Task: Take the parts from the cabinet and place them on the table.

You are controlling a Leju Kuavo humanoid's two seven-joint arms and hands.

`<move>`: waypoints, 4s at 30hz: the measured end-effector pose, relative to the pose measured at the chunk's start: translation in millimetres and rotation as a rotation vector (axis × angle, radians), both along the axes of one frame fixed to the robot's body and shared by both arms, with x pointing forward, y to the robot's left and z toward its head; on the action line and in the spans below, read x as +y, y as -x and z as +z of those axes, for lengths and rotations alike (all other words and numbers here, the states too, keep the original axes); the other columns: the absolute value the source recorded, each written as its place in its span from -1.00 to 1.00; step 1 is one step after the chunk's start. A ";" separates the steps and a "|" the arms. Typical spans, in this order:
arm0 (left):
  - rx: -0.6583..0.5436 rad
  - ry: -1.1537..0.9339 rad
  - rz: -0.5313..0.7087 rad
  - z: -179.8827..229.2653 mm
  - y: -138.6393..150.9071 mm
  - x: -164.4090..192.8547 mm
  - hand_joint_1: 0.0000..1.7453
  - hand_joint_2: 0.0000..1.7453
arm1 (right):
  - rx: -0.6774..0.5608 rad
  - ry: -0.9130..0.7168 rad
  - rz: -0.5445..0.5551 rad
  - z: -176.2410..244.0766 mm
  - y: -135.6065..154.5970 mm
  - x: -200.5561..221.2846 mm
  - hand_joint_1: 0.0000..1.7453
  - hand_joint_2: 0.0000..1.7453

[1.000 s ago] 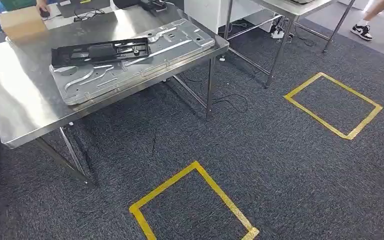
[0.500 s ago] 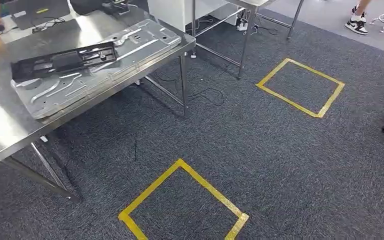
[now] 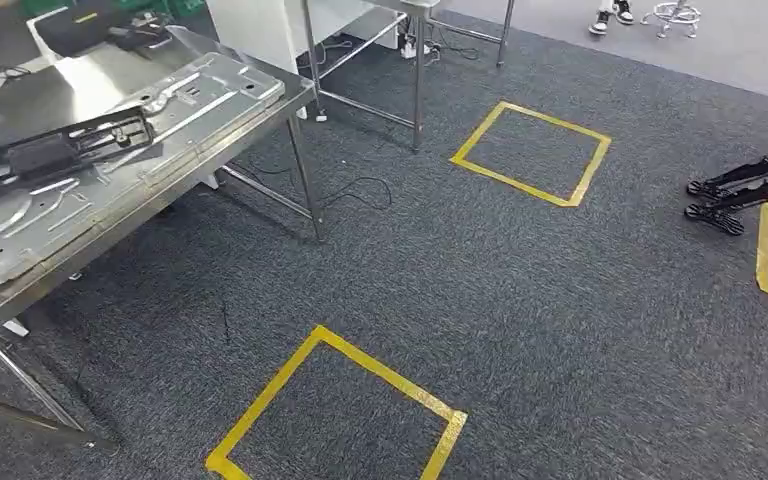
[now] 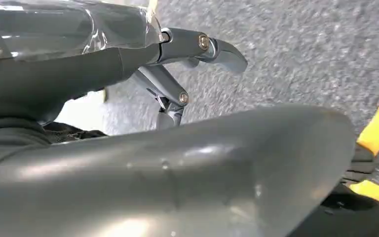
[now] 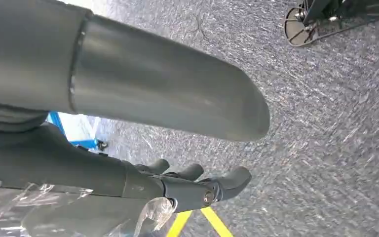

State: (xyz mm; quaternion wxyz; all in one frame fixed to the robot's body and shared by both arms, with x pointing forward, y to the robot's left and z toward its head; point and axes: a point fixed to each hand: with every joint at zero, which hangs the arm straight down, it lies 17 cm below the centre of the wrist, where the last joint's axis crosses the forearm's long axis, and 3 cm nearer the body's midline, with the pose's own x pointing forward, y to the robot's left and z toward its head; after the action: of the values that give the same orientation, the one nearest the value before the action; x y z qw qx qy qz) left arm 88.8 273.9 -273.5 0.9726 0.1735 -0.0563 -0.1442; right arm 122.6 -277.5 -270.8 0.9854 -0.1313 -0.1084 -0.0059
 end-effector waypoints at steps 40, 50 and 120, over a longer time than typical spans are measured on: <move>-0.014 0.003 0.011 0.0 -1.0 1.1 -1.00 -1.00 | 0.010 0.010 0.033 -0.7 4.4 1.8 -1.00 -1.00; -0.027 0.006 0.001 0.6 -5.9 0.1 -1.00 -1.00 | 0.020 0.019 0.047 -0.9 6.4 0.8 -1.00 -1.00; 0.007 -0.084 -0.020 8.8 -10.3 133.7 -1.00 -1.00 | 0.035 0.017 0.042 -2.0 9.8 -4.4 -1.00 -1.00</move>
State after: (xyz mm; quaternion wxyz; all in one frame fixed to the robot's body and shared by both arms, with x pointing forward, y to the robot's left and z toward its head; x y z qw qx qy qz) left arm 99.1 407.6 -264.6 0.9632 0.2129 -0.0484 -0.1567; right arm 112.8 -281.9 -272.8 0.9859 -0.1376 -0.0939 0.0180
